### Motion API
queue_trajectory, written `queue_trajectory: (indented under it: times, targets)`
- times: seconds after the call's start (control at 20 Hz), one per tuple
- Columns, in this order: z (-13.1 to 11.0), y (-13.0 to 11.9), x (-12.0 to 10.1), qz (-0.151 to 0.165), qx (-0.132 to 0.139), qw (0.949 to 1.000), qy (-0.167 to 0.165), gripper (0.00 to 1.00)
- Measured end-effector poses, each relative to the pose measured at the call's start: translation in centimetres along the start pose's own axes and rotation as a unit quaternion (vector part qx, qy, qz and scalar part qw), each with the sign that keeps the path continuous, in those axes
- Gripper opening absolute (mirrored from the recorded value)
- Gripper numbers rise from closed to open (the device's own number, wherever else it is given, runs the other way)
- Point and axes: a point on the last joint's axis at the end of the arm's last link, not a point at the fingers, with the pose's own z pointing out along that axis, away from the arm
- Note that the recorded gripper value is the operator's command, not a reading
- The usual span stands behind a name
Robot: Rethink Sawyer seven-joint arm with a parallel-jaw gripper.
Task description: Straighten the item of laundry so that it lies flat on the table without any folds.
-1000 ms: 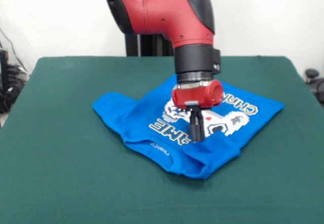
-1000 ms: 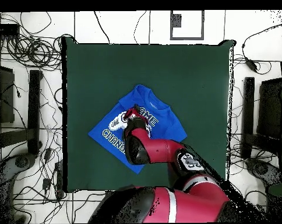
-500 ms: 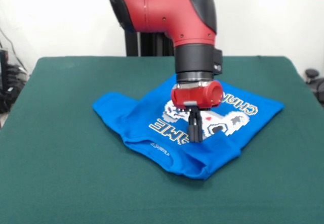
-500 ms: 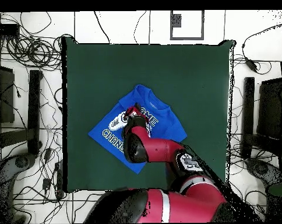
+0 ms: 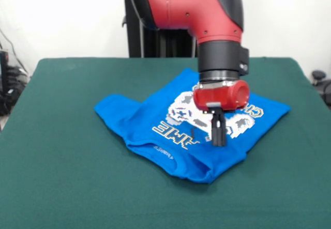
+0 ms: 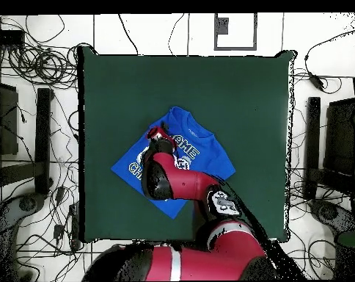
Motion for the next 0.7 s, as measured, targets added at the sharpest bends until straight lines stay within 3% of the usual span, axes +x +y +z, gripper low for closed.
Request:
queue_trajectory:
  times: [0.3,0.7]
  targets:
    - [-0.3,0.9,-0.1,-0.002,-0.005,1.0,-0.004,0.0]
    - [0.1,-0.5,-1.2,0.009,0.004,0.9999,-0.007,0.0]
